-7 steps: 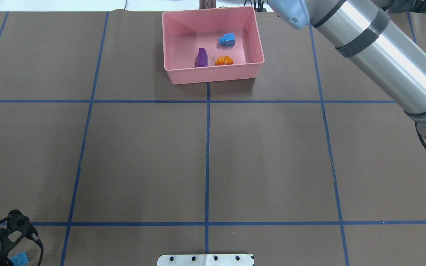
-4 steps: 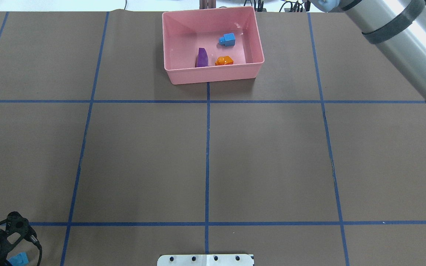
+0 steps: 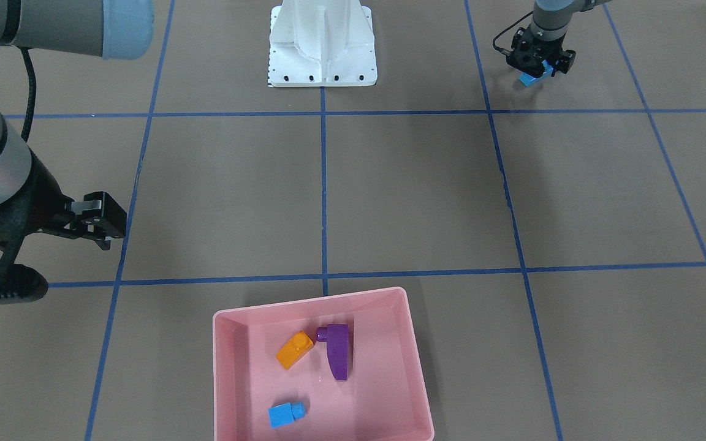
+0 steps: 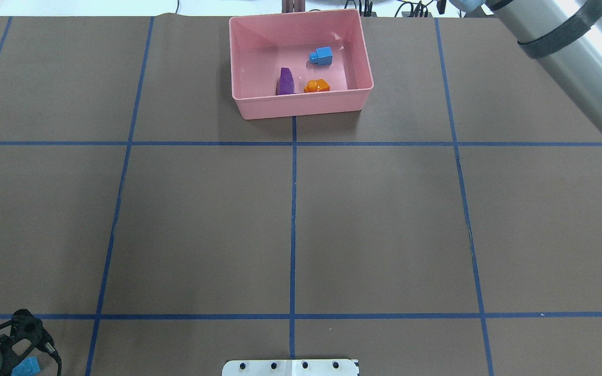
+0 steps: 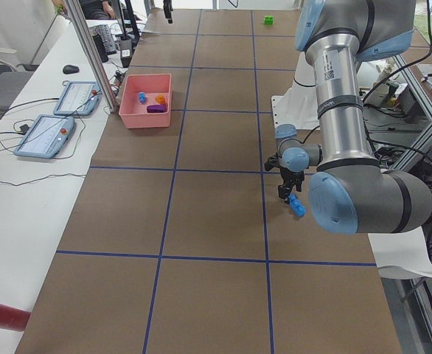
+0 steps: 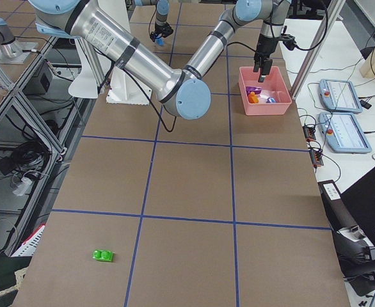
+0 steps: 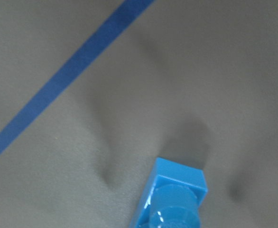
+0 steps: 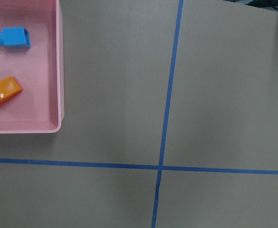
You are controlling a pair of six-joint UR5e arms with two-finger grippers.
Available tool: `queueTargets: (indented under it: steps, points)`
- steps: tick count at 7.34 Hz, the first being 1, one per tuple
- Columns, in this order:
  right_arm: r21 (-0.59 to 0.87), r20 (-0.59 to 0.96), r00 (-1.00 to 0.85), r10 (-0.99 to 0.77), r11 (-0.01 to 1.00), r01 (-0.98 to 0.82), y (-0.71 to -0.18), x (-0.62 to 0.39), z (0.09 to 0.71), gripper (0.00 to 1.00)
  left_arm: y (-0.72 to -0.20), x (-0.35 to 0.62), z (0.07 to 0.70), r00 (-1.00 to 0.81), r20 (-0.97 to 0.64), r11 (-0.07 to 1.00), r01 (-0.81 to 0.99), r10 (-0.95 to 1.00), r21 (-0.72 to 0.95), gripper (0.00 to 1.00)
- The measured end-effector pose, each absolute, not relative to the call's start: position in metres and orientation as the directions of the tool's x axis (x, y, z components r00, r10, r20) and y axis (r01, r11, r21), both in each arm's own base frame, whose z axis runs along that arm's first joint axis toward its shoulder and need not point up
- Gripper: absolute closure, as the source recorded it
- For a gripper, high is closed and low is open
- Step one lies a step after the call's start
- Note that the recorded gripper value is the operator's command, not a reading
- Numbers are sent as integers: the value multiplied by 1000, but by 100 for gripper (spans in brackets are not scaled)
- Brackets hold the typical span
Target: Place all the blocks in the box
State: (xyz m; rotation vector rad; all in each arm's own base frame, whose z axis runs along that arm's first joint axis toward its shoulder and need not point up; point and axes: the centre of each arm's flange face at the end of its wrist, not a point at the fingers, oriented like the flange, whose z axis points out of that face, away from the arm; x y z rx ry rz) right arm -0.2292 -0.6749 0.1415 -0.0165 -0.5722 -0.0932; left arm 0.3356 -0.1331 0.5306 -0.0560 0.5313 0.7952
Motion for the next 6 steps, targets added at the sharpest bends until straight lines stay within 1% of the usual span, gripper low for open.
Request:
queueTargets:
  steps: [2,4,5,6]
  points:
    - [12,541,836,-87,995,95,-675,-228,143,0,-132,336,526,575,-481,709,-688,662,153,100]
    - [22,539,836,-101,994,106,-675,-220,144,0,-133,326,508,588,-502,735,-660,634,156,100]
    - [28,534,837,-124,991,129,-672,-207,153,0,-133,313,488,592,-527,753,-639,610,153,100]
    - [39,526,835,-162,985,167,-661,-182,179,0,-137,302,467,588,-568,773,-618,576,144,100]
